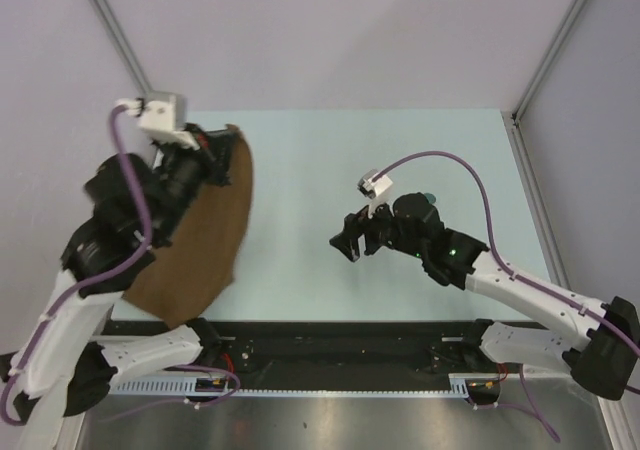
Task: Fold the napkin, place the utensils inside, and roll it up
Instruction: Flatten the napkin out
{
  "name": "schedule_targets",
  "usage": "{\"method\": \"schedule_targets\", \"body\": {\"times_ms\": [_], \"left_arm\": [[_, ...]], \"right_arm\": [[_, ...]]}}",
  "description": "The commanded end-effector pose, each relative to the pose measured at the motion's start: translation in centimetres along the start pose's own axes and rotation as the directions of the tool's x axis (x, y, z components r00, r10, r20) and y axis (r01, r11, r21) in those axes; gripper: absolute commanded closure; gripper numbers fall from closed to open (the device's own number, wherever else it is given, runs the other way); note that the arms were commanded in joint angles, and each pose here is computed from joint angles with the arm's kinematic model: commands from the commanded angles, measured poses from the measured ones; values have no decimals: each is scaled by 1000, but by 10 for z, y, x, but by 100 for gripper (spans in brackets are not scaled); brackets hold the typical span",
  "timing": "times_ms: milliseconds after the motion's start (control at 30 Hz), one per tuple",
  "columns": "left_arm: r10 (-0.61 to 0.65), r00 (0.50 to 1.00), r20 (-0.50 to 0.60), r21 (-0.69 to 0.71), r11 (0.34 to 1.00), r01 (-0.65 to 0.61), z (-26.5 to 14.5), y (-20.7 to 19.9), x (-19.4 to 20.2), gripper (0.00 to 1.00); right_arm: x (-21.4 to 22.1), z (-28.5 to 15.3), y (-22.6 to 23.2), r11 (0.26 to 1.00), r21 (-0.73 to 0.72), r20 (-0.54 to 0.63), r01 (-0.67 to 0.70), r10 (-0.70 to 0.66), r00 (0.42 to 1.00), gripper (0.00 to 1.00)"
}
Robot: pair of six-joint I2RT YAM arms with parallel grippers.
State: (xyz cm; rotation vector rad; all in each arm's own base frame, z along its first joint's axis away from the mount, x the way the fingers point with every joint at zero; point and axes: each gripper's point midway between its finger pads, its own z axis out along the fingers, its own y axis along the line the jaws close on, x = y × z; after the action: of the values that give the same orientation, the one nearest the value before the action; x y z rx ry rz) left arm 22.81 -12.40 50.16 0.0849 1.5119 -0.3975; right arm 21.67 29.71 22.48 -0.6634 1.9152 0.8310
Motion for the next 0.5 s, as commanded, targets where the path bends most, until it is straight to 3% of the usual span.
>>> {"method": "schedule_targets", "body": {"times_ms": [0,200,300,467], "left_arm": [[-55,998,15,197,979,51,27,-53,-4,100],[22,997,-70,86,996,-16,53,-38,42,100],[46,989,-137,-53,997,-54,62,0,84,100],[53,941,-334,-67,995,-79,69,30,178,100]], "right_arm": [[-64,-22,27,993,-92,244,77,-52,968,20],[-42,-17,9,992,-32,215,118,-109,970,12],[-21,-4,-10,994,-5,157,109,-107,982,12],[44,16,-29,997,-10,-31,73,-73,997,14]]}}
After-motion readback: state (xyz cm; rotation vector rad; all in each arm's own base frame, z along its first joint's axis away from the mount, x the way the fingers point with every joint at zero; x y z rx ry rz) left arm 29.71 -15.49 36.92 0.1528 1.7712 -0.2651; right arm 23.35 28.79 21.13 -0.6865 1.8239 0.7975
